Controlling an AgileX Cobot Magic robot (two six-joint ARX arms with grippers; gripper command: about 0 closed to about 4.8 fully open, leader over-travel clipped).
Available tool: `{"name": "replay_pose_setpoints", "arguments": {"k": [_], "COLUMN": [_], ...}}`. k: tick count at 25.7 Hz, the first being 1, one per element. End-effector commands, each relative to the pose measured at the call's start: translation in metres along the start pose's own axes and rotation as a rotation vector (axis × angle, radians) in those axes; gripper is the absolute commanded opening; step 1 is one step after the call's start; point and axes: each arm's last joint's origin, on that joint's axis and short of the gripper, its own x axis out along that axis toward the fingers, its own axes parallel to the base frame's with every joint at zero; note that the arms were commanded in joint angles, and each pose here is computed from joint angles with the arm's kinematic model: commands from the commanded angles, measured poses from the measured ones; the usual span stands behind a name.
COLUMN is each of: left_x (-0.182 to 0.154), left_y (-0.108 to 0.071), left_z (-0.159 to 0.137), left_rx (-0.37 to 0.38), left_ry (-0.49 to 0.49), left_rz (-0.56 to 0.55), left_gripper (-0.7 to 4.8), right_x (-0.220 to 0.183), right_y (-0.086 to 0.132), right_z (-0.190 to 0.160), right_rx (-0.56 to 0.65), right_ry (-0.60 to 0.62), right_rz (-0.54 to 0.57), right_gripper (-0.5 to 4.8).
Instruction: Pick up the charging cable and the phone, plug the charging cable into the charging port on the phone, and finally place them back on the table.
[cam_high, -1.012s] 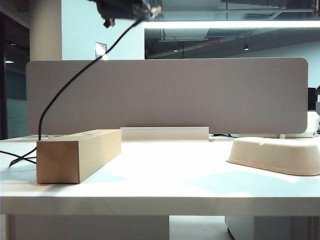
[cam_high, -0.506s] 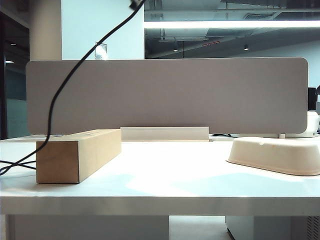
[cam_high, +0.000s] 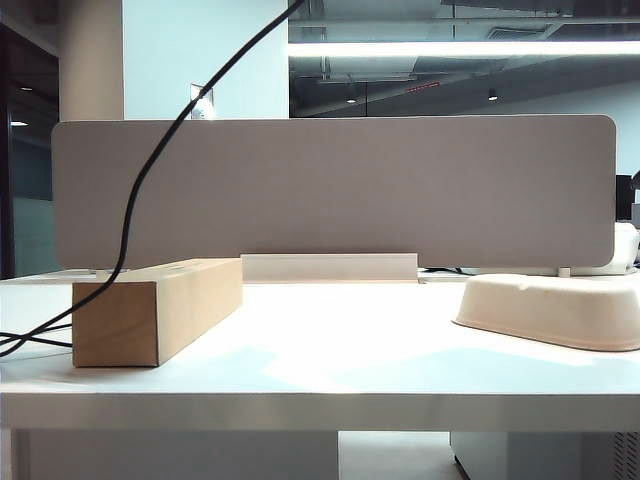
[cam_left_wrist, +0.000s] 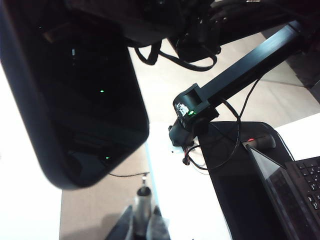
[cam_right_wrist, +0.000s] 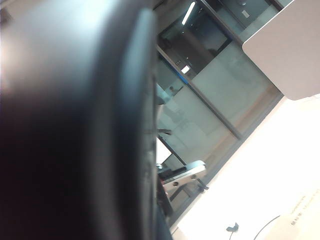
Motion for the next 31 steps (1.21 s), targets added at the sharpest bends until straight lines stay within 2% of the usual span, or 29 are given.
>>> {"name": "replay_pose_setpoints", "arguments": {"k": [1,17,20,23,26,31], "left_x": [0.004,0.015,0.015,0.015,0.015,0.015], "left_y": [0.001,0.015,0.016,0.016,0.016,0.017], "left_z": [0.002,-0.001,0.001,0.005,0.005,0.005], "left_rx": [0.007,0.015,0.011,-0.006,-0.046,-0.067], "left_ry": [-0.008,-0.012,-0.046,-0.091,-0.089,-0.090], "left_rz": [-0.019,-0.031,-0.057,-0.101,-0.103,-0.102], "left_gripper": [-0.06,-0.06,-0.06,-0.06,-0.06,-0.06], "right_x": [0.000,0.000,0.000,0.000,0.000,0.000], "right_y": [0.007,0.007,0.007,0.007,0.007,0.007], "right_z": [0.004,0.004,0.003,0.003,0.003,0.002], "right_rx": [-0.036,-0.022,-0.022,-0.023,-0.030,-0.046], "right_ry": [-0.023,-0.022,-0.006,-0.006,-0.004,0.018], "right_rz": [0.035,0.039,0.047,0.047,0.047,0.058], "right_gripper": [-0.09,-0.08,-0.08,-0.08,-0.08,-0.09]}}
